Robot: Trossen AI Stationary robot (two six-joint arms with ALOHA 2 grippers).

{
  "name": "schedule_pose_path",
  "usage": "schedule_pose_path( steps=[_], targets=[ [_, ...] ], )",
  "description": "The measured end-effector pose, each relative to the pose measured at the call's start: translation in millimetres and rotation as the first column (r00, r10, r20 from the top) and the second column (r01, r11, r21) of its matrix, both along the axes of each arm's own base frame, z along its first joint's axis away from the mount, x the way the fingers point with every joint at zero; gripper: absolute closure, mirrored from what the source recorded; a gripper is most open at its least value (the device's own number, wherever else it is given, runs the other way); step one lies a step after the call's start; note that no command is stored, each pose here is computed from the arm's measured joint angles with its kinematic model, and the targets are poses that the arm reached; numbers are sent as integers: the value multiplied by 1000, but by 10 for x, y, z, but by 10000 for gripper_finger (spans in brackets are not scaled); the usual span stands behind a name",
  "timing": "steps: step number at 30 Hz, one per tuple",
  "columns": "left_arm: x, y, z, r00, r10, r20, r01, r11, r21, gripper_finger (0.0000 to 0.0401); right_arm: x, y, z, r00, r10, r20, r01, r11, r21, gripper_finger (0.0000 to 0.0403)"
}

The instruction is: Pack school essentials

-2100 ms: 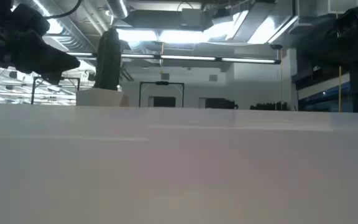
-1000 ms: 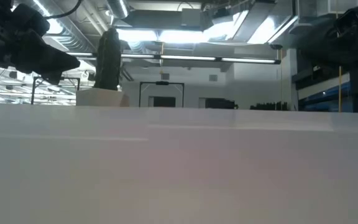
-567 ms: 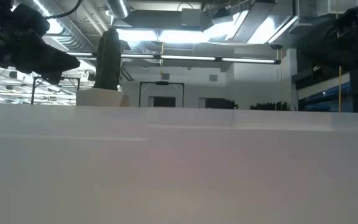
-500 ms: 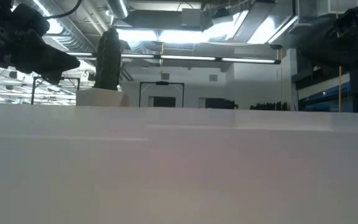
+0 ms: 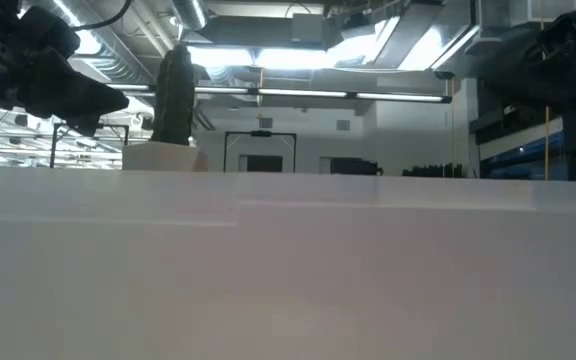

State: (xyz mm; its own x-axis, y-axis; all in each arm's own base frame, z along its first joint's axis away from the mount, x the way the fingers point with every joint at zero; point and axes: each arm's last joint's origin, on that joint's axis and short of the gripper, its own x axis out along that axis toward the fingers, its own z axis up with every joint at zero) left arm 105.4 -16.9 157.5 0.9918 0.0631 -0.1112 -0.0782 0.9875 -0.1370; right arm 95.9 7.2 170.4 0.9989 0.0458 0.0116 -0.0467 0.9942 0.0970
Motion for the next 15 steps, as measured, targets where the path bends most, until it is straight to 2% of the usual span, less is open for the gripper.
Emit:
schedule_pose_path(
  steps=[12,15],
  targets=[
    [0,0,1,1000,0,0,0,1000,0,351,0,0,1,1000,-1,0,1,1000,0,347],
    [0,0,0,1000,0,0,0,1000,0,351,0,-12,23,999,-42,22,41,999,20,347]
  ],
)
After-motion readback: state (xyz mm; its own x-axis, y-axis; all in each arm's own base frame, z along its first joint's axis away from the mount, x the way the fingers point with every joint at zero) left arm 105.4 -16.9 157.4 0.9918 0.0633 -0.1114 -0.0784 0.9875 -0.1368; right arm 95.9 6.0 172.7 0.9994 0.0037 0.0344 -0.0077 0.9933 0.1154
